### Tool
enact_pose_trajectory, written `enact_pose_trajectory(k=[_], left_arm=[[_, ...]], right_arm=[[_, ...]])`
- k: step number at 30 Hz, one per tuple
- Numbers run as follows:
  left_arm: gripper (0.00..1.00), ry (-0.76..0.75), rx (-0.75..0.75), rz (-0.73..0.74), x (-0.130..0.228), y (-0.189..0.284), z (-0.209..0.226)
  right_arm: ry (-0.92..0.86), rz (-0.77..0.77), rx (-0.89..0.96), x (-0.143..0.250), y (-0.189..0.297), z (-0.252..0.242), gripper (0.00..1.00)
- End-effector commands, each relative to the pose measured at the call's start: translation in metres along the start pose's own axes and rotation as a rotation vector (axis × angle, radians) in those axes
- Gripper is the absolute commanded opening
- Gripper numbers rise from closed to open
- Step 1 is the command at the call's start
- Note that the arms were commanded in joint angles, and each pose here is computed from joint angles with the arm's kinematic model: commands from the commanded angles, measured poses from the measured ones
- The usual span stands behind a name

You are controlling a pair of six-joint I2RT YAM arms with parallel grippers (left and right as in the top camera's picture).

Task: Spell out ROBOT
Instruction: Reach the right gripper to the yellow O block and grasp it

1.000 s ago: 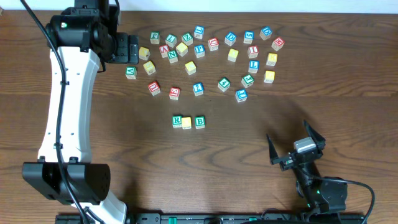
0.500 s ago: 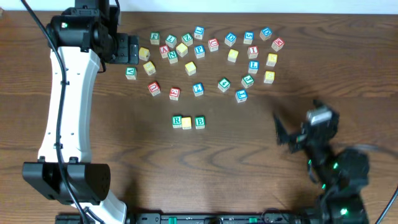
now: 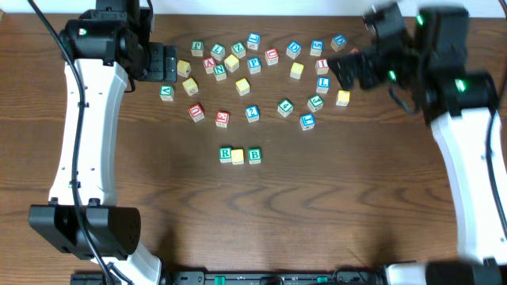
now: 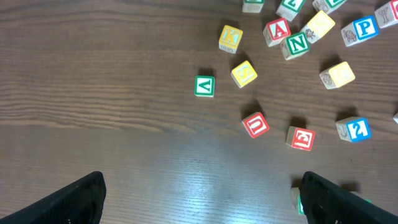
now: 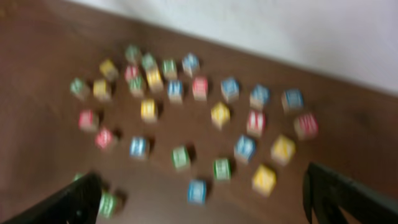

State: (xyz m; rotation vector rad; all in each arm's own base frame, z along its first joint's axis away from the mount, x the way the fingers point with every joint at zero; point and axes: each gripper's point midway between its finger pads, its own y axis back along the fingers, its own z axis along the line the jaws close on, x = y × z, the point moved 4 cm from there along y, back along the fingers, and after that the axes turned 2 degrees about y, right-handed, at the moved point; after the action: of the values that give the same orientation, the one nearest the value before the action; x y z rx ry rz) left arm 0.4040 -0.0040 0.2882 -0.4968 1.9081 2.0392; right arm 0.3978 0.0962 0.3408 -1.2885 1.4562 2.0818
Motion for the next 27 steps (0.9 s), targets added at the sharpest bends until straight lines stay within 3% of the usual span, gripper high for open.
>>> enact_pose_trajectory(k=[1,5,9,15,19,20,21,24,27], left_arm=[[0.97,-0.010,-0.006,0.008,0.001,-0.002,0.001],[0.98,-0.010,-0.006,0.008,0.001,-0.002,0.001],[0.98,-0.010,-0.006,0.008,0.001,-0.002,0.001],[0.98,-0.010,-0.006,0.008,0.001,-0.002,0.001],[0.98,-0.010,-0.006,0.008,0.001,-0.002,0.001],[0.98,-0.010,-0.006,0.008,0.001,-0.002,0.001],[0.98,-0.010,-0.006,0.008,0.001,-0.002,0.001],[0.98,-0.010,-0.006,0.008,0.001,-0.002,0.001],[0.98,-0.010,-0.006,0.008,0.001,-0.002,0.001]], right_arm=[[0.056,-0.045,-0.051,-0.030,-0.022,0.006,0.99],[0.056,-0.071,-0.144,-0.034,-0.055,0.011,0.99],[-0.138,0.010,0.004,-0.025,-0.114,0.002,0.99],[-0.249,0.154,0.190,-0.014,-0.176,0.000,0.99],[-0.369,0.201,0.268,0.013,-0.221,-0.010,0.99],[-0.384,0.213,0.283,0.020,-0.229,-0.013,0.95],[-0.405,0.230,0.294,0.029,-0.238,-0.016,0.83],[-0.450,0.246,0.342,0.045,-0.256,-0.023,0.70],[-0.456,0.268,0.346,0.059,-0.270,-0.026,0.64]])
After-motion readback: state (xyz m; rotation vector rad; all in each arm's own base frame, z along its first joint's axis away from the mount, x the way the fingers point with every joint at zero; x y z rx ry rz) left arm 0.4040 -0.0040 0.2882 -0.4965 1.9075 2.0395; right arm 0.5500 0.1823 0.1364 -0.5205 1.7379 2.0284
